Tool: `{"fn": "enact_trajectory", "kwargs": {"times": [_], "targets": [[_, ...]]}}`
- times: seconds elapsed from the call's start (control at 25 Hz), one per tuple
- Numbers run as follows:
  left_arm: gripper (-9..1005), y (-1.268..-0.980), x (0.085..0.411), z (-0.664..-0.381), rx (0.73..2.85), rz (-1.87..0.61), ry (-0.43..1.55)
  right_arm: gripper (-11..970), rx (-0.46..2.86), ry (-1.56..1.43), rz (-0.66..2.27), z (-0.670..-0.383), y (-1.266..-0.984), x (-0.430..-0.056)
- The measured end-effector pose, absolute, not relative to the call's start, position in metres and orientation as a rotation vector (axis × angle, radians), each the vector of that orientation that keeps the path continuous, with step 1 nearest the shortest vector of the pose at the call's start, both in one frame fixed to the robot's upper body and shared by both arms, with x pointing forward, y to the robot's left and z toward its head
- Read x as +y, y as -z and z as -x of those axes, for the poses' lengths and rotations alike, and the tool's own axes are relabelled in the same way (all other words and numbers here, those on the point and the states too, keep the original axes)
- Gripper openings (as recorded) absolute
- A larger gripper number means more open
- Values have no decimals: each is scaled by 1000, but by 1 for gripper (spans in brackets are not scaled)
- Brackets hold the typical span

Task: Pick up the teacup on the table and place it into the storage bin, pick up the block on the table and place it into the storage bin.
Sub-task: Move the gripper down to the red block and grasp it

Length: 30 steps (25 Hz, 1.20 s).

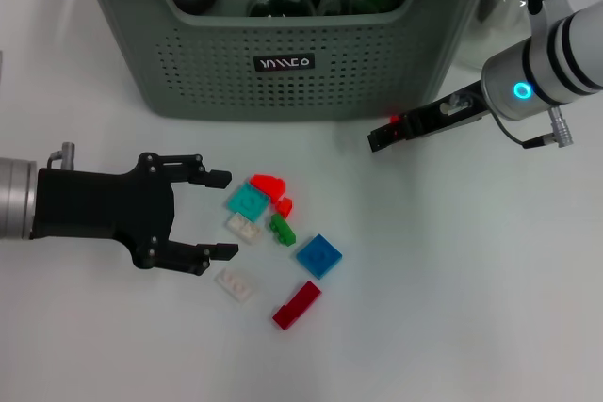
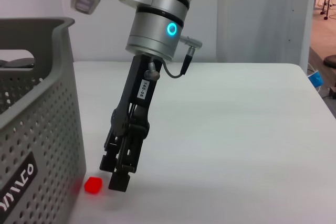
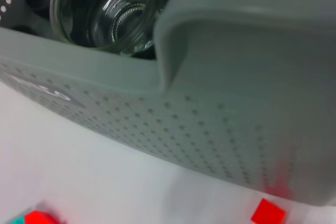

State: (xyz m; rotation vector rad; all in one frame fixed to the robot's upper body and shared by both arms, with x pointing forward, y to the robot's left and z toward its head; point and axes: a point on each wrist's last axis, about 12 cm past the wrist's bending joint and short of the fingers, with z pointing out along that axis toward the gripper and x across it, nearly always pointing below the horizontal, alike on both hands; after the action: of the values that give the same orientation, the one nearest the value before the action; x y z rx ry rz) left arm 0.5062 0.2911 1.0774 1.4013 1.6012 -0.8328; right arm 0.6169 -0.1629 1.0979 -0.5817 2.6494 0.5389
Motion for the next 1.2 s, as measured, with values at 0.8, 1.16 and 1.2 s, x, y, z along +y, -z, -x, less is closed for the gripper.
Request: {"fn": "enact_trajectory", "kwargs": {"times": [0.8,1.16,1.2], "targets": [[830,-1077,291,-506,1596,-1407,828,779,2628,-530,567,-619,-1094,-159],[830,-1077,291,-506,1585,-1415,822,779,2623,-520,552,-621,-1092,-158],[830,-1077,291,-506,1585,-1415,822,779,2621,-519,551,-621,-1092,-158]]}}
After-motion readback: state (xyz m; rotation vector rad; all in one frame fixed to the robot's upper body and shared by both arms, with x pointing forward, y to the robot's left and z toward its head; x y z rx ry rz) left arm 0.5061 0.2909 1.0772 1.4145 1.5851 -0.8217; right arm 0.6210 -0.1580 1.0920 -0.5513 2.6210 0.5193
